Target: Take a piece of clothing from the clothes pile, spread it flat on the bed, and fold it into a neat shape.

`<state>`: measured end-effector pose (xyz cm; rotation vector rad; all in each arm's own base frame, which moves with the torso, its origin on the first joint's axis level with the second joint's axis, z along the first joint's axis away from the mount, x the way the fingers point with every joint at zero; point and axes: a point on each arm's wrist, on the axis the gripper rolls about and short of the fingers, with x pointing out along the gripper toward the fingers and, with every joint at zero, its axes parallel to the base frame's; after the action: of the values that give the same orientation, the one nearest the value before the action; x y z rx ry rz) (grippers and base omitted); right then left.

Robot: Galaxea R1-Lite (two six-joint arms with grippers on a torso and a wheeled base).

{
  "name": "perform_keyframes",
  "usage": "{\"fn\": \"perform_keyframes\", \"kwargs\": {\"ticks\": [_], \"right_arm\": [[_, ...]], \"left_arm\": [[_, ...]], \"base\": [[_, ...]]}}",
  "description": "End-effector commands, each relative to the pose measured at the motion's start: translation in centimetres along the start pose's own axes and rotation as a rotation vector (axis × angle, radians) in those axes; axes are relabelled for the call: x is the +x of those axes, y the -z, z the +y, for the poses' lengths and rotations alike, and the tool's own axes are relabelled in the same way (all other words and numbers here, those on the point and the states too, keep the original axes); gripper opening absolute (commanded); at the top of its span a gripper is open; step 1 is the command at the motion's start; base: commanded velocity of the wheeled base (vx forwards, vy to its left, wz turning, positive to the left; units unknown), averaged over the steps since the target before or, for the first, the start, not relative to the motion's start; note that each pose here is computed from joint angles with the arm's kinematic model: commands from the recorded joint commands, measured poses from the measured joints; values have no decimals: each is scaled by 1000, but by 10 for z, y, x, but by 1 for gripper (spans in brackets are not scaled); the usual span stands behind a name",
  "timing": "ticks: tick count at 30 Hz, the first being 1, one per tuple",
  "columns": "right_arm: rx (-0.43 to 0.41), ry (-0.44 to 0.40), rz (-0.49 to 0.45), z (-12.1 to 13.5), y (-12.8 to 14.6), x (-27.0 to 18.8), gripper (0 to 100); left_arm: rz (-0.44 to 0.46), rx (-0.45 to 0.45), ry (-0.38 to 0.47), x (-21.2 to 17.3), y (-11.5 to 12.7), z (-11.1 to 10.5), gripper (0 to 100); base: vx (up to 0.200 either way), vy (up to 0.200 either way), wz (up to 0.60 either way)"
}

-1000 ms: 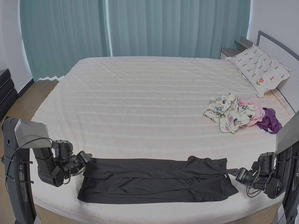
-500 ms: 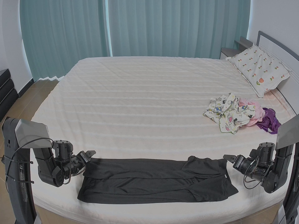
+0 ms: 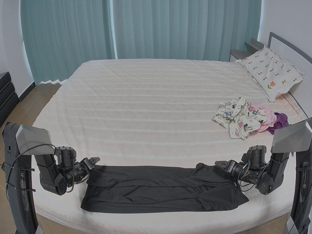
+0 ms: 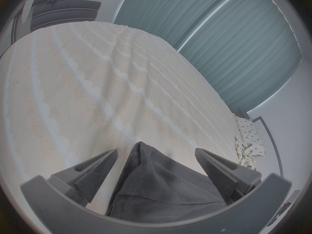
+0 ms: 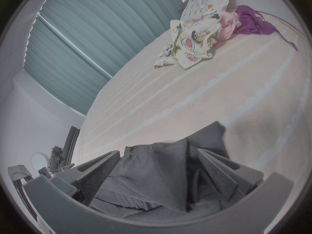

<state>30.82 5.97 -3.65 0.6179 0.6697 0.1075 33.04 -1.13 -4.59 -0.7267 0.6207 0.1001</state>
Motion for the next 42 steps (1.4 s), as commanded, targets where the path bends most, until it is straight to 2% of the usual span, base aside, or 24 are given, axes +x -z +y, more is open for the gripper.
{"fn": "perform_keyframes", "kwargs": {"ticks": [1,6,7,16,27,28,31,35,39,42], "right_arm": [[-11,2,36,-2,13,14,100],[-19,20,59,-4,18,12,100],[-20,24,63,-5,19,11,0],[-52,85,91,-17,25,-12,0],[-50,103,109,-25,32,-22,0],[-53,104,110,-25,33,-22,100],[-57,103,104,-25,32,-22,100],[-59,66,37,-19,18,-24,100],[-29,21,-32,-12,1,-18,100],[7,22,-31,-13,-1,-7,100]], "left_arm": [[-2,1,2,1,0,-1,100],[-3,0,1,1,-1,0,100],[-2,1,2,1,0,-1,100],[-4,2,3,1,-1,-1,100],[-8,2,-1,1,-1,-1,100],[-7,2,-2,1,0,-1,100],[-8,2,-1,1,-1,-1,100],[-7,2,-2,1,0,-1,100],[-7,2,-2,2,0,-1,100],[-7,2,-2,2,0,-1,100]], "base": [[0,0,0],[0,0,0],[0,0,0],[0,0,0],[0,0,0],[0,0,0],[0,0,0],[0,0,0],[0,0,0],[0,0,0]]}}
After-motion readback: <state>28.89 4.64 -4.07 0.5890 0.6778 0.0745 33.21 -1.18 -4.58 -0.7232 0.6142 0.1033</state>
